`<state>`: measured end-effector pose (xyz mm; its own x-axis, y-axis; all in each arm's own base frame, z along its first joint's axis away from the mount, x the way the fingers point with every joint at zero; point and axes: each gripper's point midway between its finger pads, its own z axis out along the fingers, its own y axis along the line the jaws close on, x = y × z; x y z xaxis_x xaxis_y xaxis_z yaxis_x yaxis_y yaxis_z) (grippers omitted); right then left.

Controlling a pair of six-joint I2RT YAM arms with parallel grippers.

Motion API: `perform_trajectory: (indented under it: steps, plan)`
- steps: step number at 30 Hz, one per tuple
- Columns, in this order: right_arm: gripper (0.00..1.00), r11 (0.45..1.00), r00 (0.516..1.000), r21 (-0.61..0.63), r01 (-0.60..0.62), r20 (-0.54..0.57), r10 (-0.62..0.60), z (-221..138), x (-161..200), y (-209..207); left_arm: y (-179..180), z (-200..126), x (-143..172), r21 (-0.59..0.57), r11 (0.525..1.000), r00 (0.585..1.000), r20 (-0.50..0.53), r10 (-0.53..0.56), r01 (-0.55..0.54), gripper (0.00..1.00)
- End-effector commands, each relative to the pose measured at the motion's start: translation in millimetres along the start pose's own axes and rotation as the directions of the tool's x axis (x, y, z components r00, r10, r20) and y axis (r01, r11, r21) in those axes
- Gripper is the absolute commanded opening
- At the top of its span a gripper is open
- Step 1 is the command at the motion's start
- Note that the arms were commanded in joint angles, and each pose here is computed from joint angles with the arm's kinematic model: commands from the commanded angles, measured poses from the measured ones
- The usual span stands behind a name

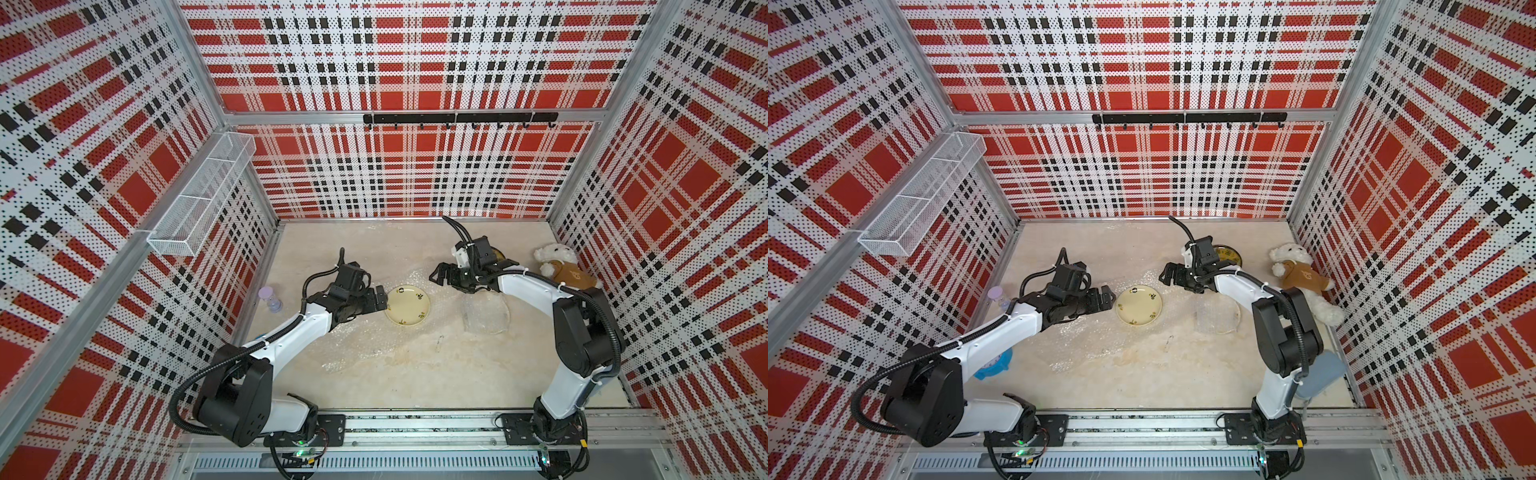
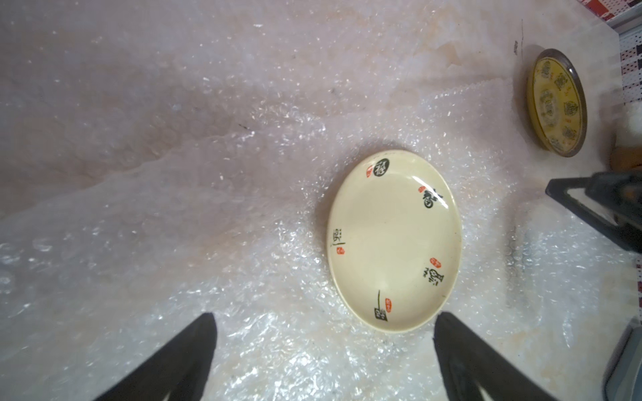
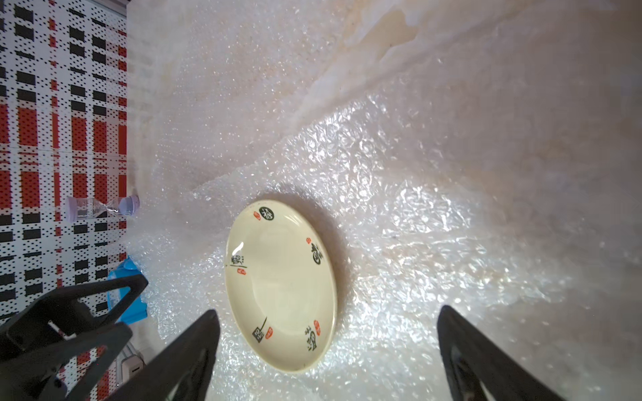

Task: Unpack dinner plates from bubble wrap
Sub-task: Unwrap the bubble wrap at the center of the board.

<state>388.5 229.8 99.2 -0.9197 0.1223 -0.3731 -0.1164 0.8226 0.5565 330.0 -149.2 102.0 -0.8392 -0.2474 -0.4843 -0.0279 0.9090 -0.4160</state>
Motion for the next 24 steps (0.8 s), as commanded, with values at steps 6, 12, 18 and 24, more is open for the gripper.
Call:
perform_trajectory:
  steps: [6,12,18,24]
  plan:
    - [0.98,1.0,0.999,0.003,-0.023,-0.022,0.023,-12.0,36.6,-12.5,31.3,-4.8,-25.4,0.055,0.99,0.99,0.046,-0.135,0.132,0.99]
    - [0.98,0.999,0.999,0.022,-0.04,-0.018,0.04,-15.6,48.0,-20.8,56.6,3.9,-31.3,0.058,0.977,0.977,0.051,-0.206,0.203,0.99]
    - [0.98,0.999,0.999,0.028,-0.046,-0.017,0.047,-15.4,52.8,-24.8,77.1,14.7,-39.1,0.054,0.963,0.961,0.07,-0.266,0.262,0.99]
    - [0.98,0.998,0.999,0.039,-0.047,-0.017,0.047,-15.6,57.6,-29.3,90.8,20.2,-41.5,0.016,0.964,0.961,0.081,-0.266,0.265,0.99]
